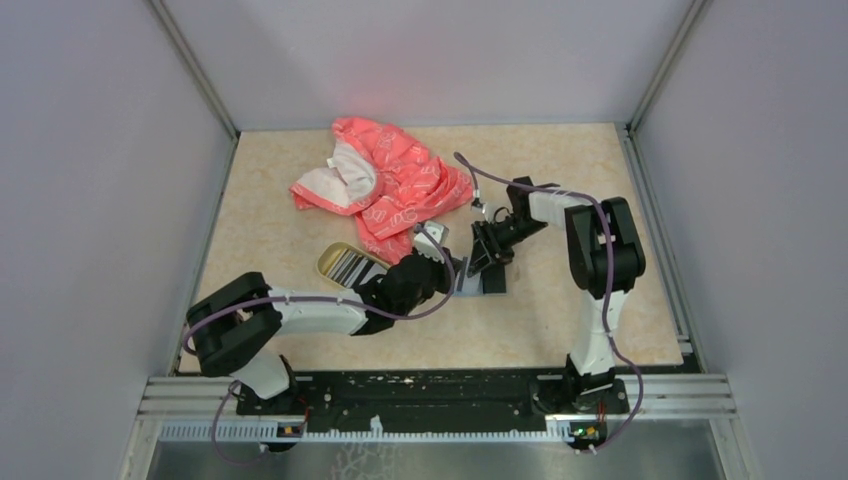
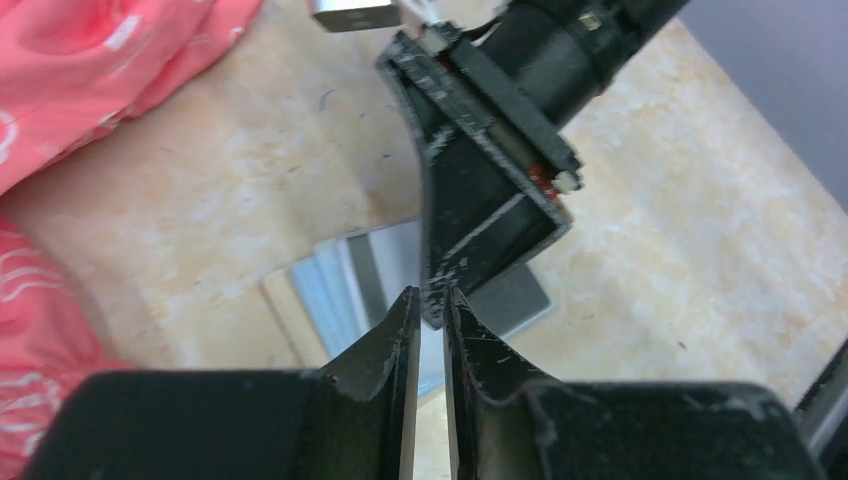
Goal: Put the credit cards into the card holder
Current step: Insert the credit card into the card holder.
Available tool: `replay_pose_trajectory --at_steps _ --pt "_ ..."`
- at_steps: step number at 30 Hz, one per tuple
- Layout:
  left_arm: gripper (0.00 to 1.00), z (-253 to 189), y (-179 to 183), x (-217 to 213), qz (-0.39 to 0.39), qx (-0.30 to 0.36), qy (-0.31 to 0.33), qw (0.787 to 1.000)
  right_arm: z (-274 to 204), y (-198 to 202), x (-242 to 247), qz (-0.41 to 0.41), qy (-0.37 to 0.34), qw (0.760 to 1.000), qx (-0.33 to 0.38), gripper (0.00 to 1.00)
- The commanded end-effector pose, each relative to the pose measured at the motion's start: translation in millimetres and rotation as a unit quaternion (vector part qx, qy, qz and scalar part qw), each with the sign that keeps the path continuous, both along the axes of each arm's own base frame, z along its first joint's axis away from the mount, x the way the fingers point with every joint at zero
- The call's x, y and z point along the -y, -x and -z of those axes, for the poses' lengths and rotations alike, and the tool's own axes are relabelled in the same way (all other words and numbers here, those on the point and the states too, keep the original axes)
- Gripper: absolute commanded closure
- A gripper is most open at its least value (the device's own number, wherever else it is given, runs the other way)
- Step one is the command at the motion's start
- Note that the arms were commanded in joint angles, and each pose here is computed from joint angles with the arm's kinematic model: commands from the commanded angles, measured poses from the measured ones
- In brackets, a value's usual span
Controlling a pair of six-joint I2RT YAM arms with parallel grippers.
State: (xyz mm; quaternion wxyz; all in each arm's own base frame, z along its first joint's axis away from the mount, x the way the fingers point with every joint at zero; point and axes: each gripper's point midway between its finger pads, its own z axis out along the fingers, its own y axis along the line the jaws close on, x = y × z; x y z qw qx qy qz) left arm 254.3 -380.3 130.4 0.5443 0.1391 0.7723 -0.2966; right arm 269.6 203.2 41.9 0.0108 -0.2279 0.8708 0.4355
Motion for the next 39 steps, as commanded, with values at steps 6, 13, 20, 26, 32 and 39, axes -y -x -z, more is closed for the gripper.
replay_pose_trajectory --at_steps 6,13,20,26,32,39 --pt "0.80 34.3 -12.9 -30.9 -0.030 -0.019 -0.036 0.999 5.3 -2.4 -5.7 -0.028 0.059 0.996 0.057 0.46" --pt "0.79 24.7 2.1 -12.5 0.035 -0.007 0.013 0.999 13.9 -1.3 -13.4 -0.041 0.077 0.995 0.056 0.46" --pt "0.80 37.1 -3.6 -30.7 -0.012 -0.022 -0.002 1.000 8.6 -10.2 -16.2 -0.068 0.141 0.976 0.149 0.45" --pt "0.82 53.6 0.1 -51.2 -0.050 -0.048 -0.003 0.998 2.9 -4.4 -24.3 -0.082 0.122 0.976 0.160 0.45" --pt "0.82 73.0 7.9 -60.6 -0.063 -0.088 -0.015 0.994 11.7 6.6 -33.7 -0.115 0.121 0.973 0.162 0.45" --pt "0.83 83.0 19.2 -61.3 -0.052 -0.117 -0.006 0.992 14.4 10.3 -33.0 -0.141 0.136 0.965 0.174 0.44"
